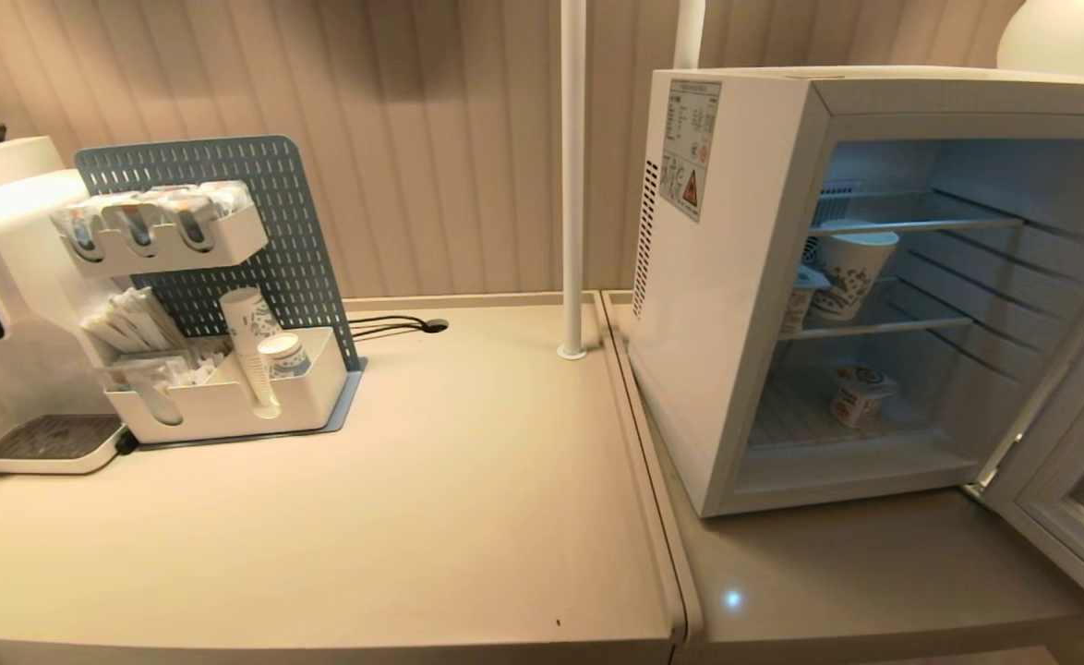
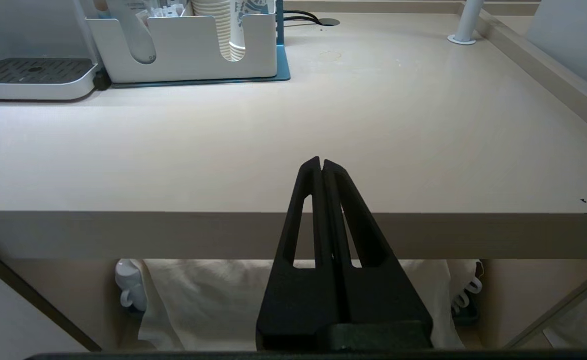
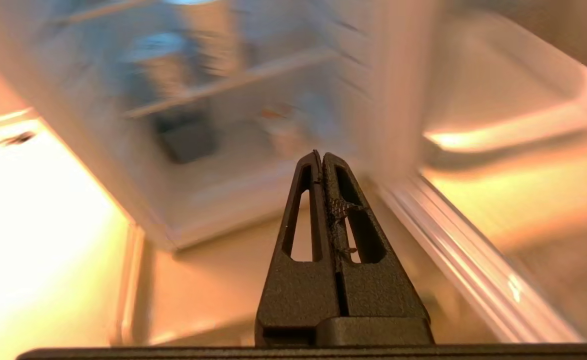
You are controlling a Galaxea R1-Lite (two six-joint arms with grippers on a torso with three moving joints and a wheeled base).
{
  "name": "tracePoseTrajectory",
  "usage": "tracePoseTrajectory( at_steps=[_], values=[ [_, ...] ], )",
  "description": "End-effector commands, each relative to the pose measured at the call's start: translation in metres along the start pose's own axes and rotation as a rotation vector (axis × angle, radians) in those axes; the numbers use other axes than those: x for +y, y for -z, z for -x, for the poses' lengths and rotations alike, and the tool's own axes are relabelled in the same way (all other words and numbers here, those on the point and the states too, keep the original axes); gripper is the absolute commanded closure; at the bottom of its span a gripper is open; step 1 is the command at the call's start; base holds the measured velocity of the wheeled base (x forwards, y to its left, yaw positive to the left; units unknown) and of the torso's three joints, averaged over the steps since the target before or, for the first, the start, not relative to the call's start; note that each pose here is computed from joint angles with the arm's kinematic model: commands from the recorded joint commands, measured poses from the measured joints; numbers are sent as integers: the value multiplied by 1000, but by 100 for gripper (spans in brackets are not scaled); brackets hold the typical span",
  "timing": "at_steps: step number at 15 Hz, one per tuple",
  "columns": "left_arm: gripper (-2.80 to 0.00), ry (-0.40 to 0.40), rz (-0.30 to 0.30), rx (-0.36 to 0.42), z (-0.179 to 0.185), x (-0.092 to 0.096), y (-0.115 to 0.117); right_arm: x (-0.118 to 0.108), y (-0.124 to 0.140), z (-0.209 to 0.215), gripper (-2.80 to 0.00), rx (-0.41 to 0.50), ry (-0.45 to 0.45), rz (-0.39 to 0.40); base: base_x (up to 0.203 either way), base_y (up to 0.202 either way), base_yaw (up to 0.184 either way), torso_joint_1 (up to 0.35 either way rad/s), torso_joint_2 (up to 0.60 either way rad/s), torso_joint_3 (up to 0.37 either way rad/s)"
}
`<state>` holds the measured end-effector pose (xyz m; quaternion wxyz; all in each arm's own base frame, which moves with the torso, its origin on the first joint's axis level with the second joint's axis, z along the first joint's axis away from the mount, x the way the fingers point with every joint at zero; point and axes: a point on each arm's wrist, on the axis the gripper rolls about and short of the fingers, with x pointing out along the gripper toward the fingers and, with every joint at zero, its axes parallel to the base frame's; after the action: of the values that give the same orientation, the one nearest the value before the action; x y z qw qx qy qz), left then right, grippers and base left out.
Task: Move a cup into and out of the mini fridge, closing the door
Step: Close the freezer door
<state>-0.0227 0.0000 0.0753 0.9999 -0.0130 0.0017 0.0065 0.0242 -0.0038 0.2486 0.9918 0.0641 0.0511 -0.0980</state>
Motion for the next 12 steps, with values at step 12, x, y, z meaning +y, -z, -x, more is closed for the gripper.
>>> tracePoseTrajectory(
  at_steps=[12],
  values=[
    [0,-1,0,1,0,0,0,-27,109,77,0,-201,-196,29,0,0,0,0,0,0]
  ],
)
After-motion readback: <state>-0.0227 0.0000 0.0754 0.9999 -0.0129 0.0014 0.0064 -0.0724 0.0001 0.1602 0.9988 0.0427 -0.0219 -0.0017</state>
